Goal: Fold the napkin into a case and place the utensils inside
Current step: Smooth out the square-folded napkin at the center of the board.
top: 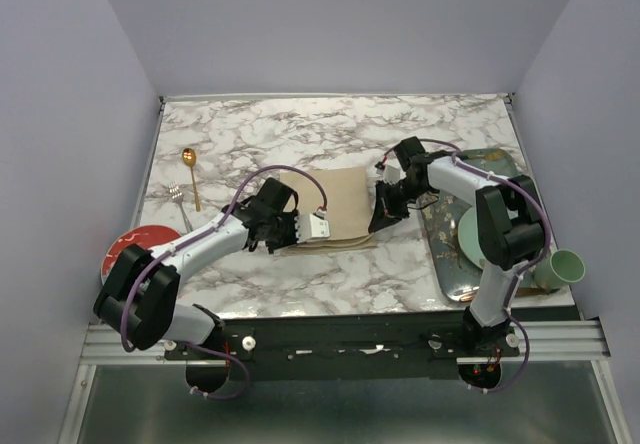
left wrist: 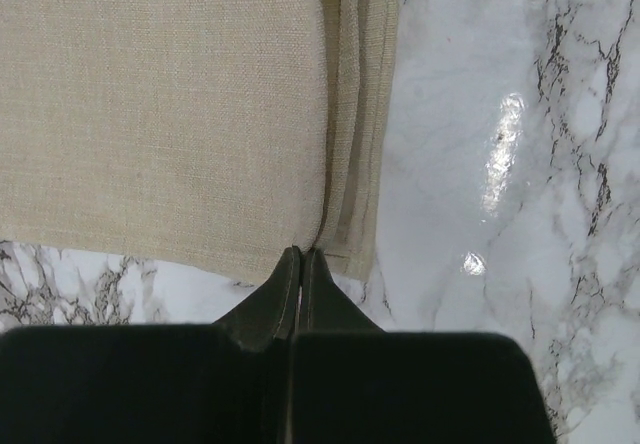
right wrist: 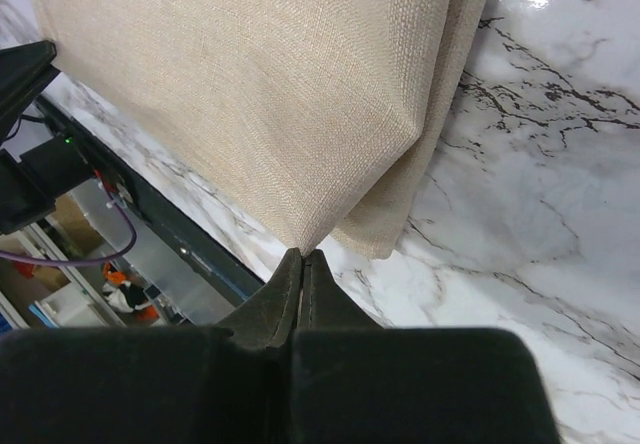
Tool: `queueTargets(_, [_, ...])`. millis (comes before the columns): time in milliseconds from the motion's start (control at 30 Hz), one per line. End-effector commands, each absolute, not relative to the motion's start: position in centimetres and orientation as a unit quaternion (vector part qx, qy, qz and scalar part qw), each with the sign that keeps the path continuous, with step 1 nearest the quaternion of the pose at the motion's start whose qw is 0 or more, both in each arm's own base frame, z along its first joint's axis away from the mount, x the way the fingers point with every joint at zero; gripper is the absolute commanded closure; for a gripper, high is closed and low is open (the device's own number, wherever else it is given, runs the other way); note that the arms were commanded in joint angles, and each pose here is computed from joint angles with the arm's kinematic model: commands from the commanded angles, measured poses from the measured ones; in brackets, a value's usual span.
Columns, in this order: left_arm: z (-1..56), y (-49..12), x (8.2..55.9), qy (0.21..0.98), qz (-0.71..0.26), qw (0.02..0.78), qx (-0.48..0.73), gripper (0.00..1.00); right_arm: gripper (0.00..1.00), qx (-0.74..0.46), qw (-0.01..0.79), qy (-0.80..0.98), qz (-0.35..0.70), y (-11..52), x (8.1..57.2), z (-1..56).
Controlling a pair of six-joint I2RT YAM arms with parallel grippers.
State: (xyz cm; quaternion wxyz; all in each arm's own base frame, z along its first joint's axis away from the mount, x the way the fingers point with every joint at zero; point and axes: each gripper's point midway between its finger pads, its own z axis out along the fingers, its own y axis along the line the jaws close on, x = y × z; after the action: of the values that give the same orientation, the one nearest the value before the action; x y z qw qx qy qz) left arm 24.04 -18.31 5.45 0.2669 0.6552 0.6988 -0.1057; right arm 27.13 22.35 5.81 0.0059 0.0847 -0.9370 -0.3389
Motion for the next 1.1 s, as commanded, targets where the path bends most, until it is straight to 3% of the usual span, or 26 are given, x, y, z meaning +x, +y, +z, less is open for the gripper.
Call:
queueTargets(0, [3.8, -18.5, 23.0, 0.702, -0.126, 0.242, 0.657, 1.00, 0.97, 0.083, 0.031, -0.944, -0.318, 21.5, 26.4, 3.7])
queueTargets(133, [3.2, -18.7, 23.2, 0.711, -0.127, 0.242, 0.648, 0.98, 0.91, 0.082, 0.031, -0.946, -0.312, 21.5, 26.8, 3.0])
queueTargets(267, [3.9, -18.7, 23.5, 0.719, -0.125, 0.249, 0.636, 0.66, 0.70, 0.091, 0.028, -0.943, -0.319, 21.7, 27.0, 4.2])
queueTargets(333, [4.9, -18.7, 23.6, 0.719, -0.125, 0.260, 0.632, 0.52, 0.51, 0.106, 0.026, -0.936, -0.334, 21.9, 26.7, 5.9])
queueTargets(367, [6.3, -18.4, 23.7, 0.720, -0.125, 0.277, 0.624, 0.46, 0.47, 0.116, 0.018, -0.932, -0.343, 22.1, 26.7, 6.9])
queueTargets(400, [7.4, -18.5, 23.8, 0.724, -0.132, 0.292, 0.610, 0.40, 0.42, 0.145, -0.012, -0.918, -0.369, 22.7, 27.0, 9.5])
queueTargets(433, [8.9, -18.6, 24.3, 0.726, -0.136, 0.313, 0.596, 0.29, 0.31, 0.160, -0.027, -0.910, -0.382, 22.9, 27.1, 10.9])
queueTargets(500, [11.9, -18.4, 25.2, 0.748, -0.149, 0.346, 0.546, 0.19, 0.19, 0.220, -0.098, -0.884, -0.401, 23.4, 27.7, 15.0])
queueTargets(533, [14.5, -18.7, 26.5, 0.751, -0.153, 0.370, 0.524, 0.11, 0.07, 0.232, -0.125, -0.876, -0.403, 23.5, 28.2, 16.5])
queueTargets(567, [15.5, -19.0, 26.4, 0.755, -0.180, 0.369, 0.511, 0.02, 0.01, 0.260, -0.154, -0.864, -0.402, 23.6, 28.7, 17.7])
queueTargets(733, [25.5, -18.1, 32.1, 0.764, -0.230, 0.479, 0.365, 0.01, 0.00, 0.348, -0.337, -0.794, -0.368, 24.8, 34.7, 26.8])
queueTargets(867, [30.4, -17.9, 37.5, 0.731, -0.210, 0.588, 0.276, 0.01, 0.00, 0.331, -0.438, -0.761, -0.346, 25.8, 39.9, 30.7])
queueTargets(967, [30.0, -18.4, 40.3, 0.731, -0.214, 0.599, 0.246, 0.01, 0.00, 0.292, -0.481, -0.741, -0.366, 27.1, 43.1, 33.7])
queueTargets(1067, [28.0, -19.9, 41.2, 0.752, -0.281, 0.544, 0.242, 0.01, 0.00, 0.276, -0.396, -0.747, -0.457, 29.6, 43.5, 31.3])
